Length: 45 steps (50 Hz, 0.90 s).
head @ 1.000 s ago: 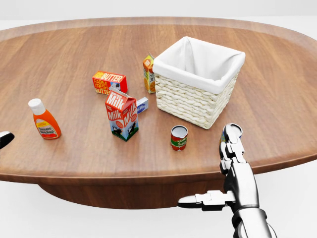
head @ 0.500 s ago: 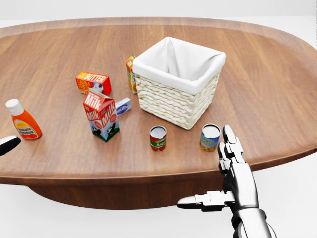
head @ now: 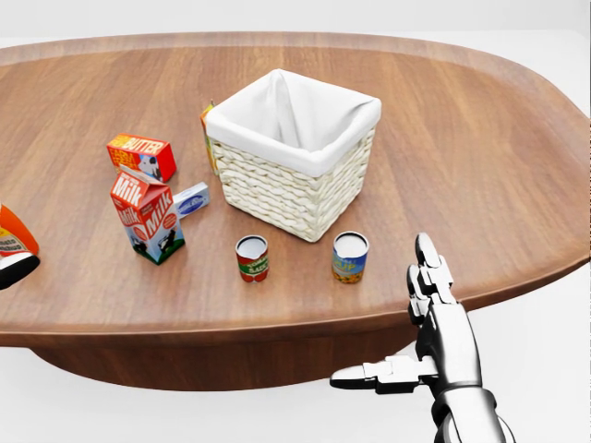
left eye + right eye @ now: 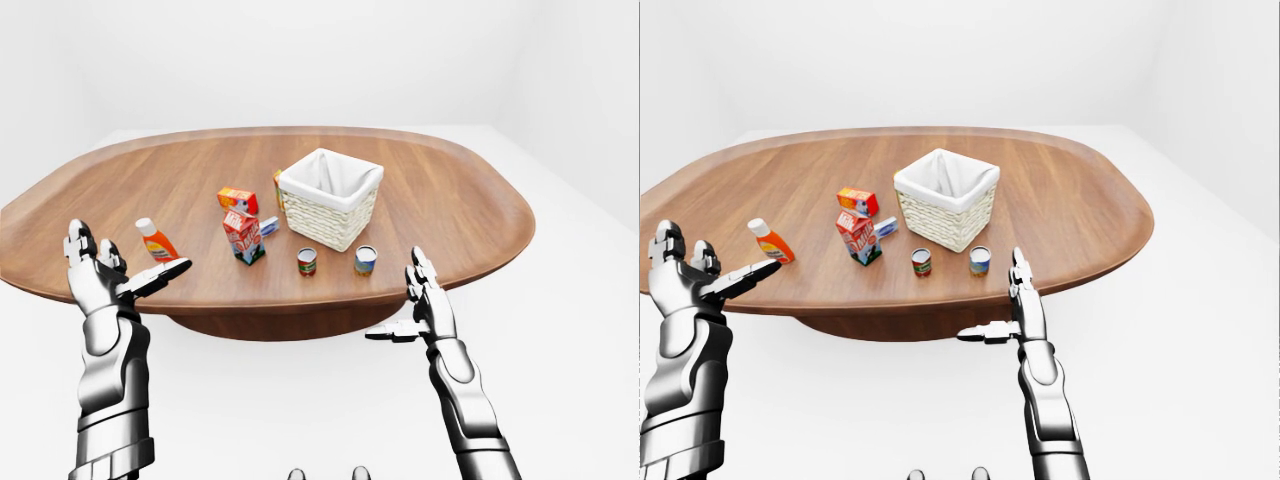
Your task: Pick up the alphabet soup, and put it in the basket.
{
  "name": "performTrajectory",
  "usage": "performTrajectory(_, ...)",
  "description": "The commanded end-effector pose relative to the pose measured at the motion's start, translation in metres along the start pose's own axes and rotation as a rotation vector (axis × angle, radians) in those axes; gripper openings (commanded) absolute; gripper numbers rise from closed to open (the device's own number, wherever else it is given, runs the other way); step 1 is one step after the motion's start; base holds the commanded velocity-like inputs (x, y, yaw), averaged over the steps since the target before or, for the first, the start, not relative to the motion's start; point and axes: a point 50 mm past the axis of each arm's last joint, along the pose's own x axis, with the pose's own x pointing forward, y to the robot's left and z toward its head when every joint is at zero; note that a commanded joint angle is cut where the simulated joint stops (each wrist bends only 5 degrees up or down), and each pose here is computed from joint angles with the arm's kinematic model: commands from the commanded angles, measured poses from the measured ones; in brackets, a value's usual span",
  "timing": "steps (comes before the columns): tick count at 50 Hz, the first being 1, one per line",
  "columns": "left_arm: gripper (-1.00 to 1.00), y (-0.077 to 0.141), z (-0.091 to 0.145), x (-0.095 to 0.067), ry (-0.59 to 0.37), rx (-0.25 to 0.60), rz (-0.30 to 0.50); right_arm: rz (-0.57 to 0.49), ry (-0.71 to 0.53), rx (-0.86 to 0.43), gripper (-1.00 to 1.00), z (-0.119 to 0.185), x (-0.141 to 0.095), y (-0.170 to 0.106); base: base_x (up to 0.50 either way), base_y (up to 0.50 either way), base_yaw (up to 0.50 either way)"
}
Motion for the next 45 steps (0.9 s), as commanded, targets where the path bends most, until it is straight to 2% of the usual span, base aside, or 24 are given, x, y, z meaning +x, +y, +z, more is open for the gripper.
performTrajectory(1,1.00,-0.0004,-0.0002,0.0002,-0.007,0.004,-0.003,-0.003,-0.001,-0.002,1.00,0.0002,-0.0002,-0.0001,0.00,-0.12,0.00)
performTrajectory(45,1.00,-0.0002,0.0006,-0.0007,-0.008,0.005,-0.004,-0.013,0.009,0.001,1.00,-0.0005,-0.0006,-0.0022,0.00,0.00,0.00)
